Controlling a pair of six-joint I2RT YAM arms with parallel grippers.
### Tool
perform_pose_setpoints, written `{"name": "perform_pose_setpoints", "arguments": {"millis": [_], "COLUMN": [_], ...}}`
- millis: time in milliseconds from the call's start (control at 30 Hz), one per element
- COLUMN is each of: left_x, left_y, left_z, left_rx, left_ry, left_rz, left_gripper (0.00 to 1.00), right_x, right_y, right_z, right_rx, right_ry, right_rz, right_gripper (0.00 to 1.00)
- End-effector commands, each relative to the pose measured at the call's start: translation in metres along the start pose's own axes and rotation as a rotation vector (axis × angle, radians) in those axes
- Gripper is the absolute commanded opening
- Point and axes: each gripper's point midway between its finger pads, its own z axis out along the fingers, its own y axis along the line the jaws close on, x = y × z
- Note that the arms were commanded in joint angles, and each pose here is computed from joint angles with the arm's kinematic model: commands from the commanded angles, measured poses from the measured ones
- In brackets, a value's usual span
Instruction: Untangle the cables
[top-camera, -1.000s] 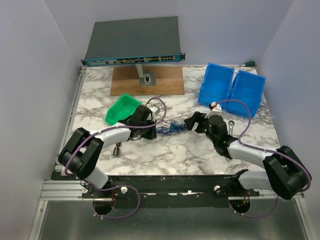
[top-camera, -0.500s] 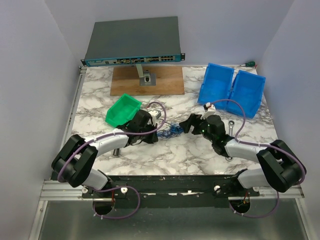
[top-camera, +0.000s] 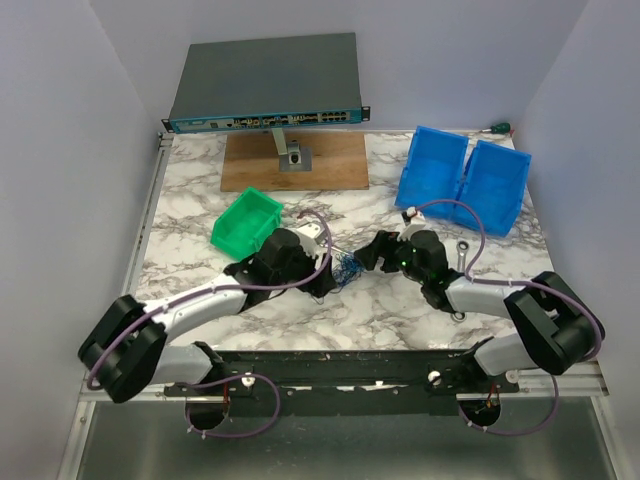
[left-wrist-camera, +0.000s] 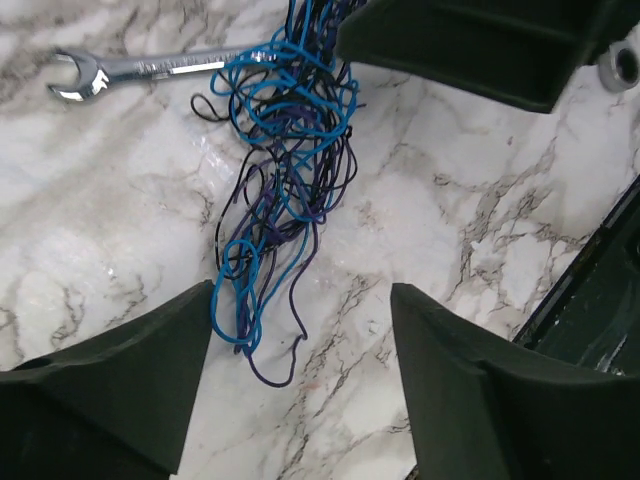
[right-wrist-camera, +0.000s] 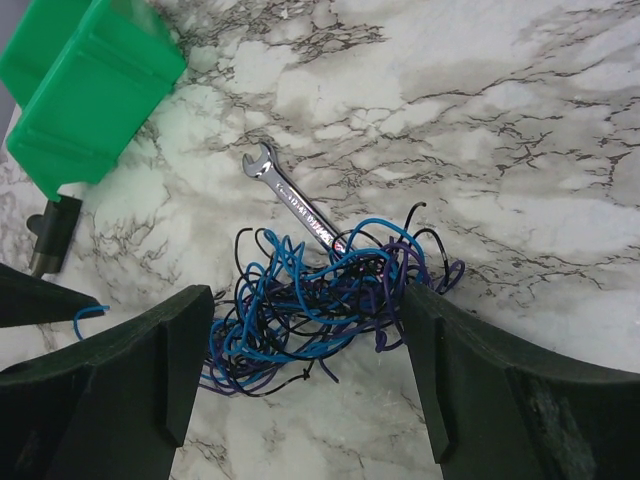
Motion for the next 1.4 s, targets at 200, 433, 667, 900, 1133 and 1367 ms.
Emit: {"name": "perform_pose_setpoints", "arguments": {"millis": [200, 433, 667, 900, 1133, 1367], "left_x": [-0.046, -0.055, -0.039, -0.029, -0.030, -0.034], "left_y": [0.002, 0.009, 0.010, 0.001, -0.002, 0.009], "left_z": [-0.002, 0.036, 0.063, 0.077, 0.083, 0.078], "left_rx": [-0.014, -0.055, -0.031, 0.049, 0.071, 0.016], "left_ry": [-0.120, 0.038, 0.127, 0.158, 0.180, 0.151], "left_rz": [0.018, -0.011, -0.063, -0.096, -0.091, -0.092], "left_gripper": [0.76, 0.71, 0.63, 0.58, 0.41, 0.00], "right_x": [-0.009, -0.028, -0.017, 0.003, 0.009, 0.004], "right_y": [-0.006, -0.030, -0.036, -0.029, -0.026, -0.033], "right_z": [0.007, -0.013, -0.013, 0.006, 0.015, 0.014], "right_rx": [0.051, 0.199, 0.224, 0.171, 0.153, 0.196], "right_ry": [-0.033, -0.143, -0.108, -0.011, 0.025, 0.013], "right_rz": [0.046, 0.054, 0.079, 0.110, 0.108, 0.085], "right_gripper": [0.81, 0.77, 0.67, 0.55, 0.33, 0.01]}}
